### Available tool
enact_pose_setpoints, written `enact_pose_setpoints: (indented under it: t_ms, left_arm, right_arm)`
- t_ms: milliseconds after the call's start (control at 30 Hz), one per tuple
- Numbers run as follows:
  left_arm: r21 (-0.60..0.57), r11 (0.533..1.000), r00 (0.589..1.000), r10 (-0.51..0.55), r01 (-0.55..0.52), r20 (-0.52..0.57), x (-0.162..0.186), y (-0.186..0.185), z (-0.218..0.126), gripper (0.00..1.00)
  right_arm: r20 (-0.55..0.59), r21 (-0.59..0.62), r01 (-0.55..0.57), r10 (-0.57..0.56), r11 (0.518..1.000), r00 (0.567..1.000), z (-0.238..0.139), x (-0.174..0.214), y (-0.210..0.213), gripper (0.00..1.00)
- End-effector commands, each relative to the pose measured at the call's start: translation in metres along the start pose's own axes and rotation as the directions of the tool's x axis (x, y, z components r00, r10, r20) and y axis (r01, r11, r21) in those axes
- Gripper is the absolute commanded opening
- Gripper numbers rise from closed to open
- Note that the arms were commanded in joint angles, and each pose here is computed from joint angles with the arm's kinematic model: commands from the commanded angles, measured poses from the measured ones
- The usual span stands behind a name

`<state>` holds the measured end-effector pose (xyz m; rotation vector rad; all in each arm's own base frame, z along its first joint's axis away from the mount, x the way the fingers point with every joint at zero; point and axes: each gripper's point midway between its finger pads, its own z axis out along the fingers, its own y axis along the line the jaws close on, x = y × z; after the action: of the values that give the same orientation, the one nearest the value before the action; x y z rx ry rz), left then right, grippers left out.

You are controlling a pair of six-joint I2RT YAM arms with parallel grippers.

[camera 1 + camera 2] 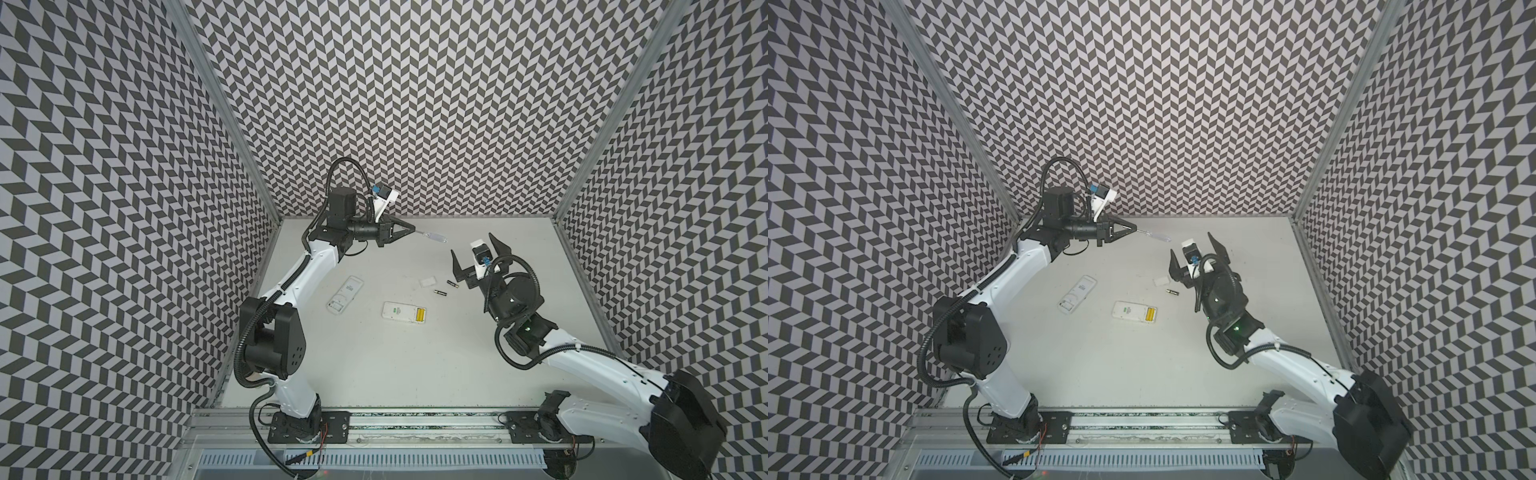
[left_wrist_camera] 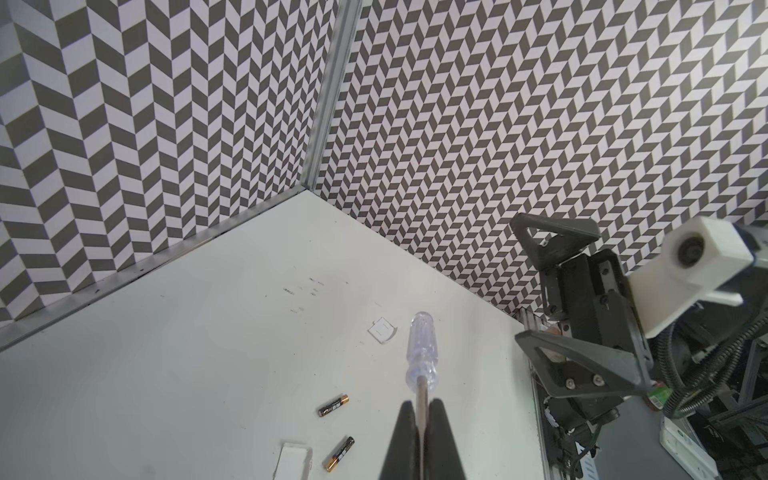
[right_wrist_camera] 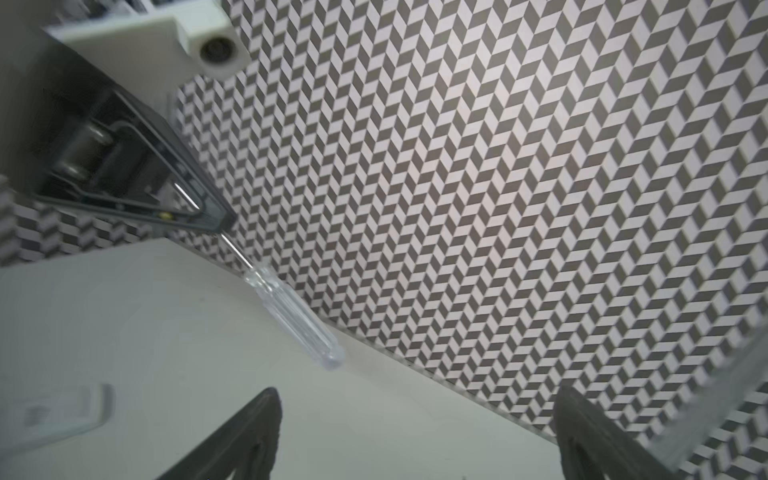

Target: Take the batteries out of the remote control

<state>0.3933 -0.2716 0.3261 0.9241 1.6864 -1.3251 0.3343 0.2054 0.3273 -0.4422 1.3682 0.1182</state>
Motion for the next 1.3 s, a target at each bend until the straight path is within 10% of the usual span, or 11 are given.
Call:
enact_pose_setpoints:
  t_ms: [0,367,667,933,1267]
  left_arm:
    - [0.070,0.991,0.992,0.107,-0.111,0.059,-0.019,-0.024,-0.001,0.00]
    - [0.216,0.976,0.998,0.018,-0.030,0.057,0.010,-0.060,-0.005,0.00]
    - [0.275,0.961,0.997,-0.031,0.012,0.064,0.015,-0.076,-0.007,0.00]
    - [0.306,0.951,0.996,-0.063,0.040,0.066,0.013,-0.080,0.003,0.00]
    - [0.280,0.957,0.992,-0.104,0.080,0.073,0.021,-0.070,0.007,0.00]
  right_arm:
    - [-0.049,-0.263,-0.219,0.213,0.940,0.976,-0.008,0.000,0.038,0.99]
    - [-0.154,-0.529,-0.566,0.584,0.633,0.797,-0.009,-0.022,0.037,0.93]
    - [-0.278,-0.566,-0.687,0.679,0.456,0.680,-0.001,-0.012,0.030,0.85]
    - [-0.388,-0.685,-0.680,0.660,0.261,0.643,-0.004,-0.013,0.054,0.74]
    - [-0.402,-0.740,-0.657,0.687,0.146,0.606,-0.006,-0.020,0.065,0.56]
